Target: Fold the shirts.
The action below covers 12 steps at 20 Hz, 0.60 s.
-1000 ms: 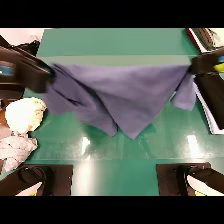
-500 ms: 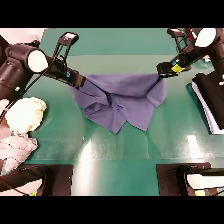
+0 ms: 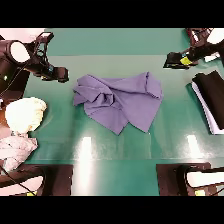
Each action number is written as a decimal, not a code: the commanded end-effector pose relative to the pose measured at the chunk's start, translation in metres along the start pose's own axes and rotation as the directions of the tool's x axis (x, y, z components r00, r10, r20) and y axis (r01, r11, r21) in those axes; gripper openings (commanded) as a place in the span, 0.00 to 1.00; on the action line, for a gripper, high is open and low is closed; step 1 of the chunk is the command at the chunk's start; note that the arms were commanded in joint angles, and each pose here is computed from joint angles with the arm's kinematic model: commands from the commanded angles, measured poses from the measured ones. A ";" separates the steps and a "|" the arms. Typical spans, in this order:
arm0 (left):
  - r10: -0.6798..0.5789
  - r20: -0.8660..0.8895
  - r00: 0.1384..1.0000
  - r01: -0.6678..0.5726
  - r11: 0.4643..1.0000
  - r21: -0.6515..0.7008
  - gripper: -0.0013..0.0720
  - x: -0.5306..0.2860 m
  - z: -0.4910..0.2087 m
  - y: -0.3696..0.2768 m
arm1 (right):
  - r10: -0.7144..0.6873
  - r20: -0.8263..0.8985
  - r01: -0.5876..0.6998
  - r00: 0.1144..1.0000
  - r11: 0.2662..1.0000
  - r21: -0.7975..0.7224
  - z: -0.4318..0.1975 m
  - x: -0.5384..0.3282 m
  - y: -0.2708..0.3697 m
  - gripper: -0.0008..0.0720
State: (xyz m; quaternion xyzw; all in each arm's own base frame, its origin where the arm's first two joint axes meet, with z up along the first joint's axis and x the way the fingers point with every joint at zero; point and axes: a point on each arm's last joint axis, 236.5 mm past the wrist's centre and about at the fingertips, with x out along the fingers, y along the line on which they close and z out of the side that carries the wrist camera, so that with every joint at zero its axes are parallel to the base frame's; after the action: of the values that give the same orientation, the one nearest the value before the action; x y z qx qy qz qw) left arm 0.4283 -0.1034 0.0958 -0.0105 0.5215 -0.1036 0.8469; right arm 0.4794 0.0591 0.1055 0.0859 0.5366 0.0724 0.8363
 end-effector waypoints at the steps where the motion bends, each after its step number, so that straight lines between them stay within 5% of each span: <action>1: -0.067 -0.063 0.996 0.065 0.997 -0.033 0.70 0.006 -0.019 -0.009 | -0.004 -0.031 0.003 1.000 1.000 -0.003 -0.014 -0.015 -0.007 0.67; 12: -0.198 -0.158 0.967 0.161 0.962 -0.220 0.70 0.104 -0.056 0.009 | -0.009 -0.050 0.010 0.999 1.000 0.009 -0.093 -0.024 -0.011 0.61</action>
State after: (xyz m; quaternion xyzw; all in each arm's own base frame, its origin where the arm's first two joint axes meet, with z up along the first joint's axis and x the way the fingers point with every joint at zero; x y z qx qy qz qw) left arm 0.4203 -0.1090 0.0007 -0.1063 0.5885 -0.1227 0.7921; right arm 0.4018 0.0493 0.0913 0.0848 0.5643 0.0693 0.8183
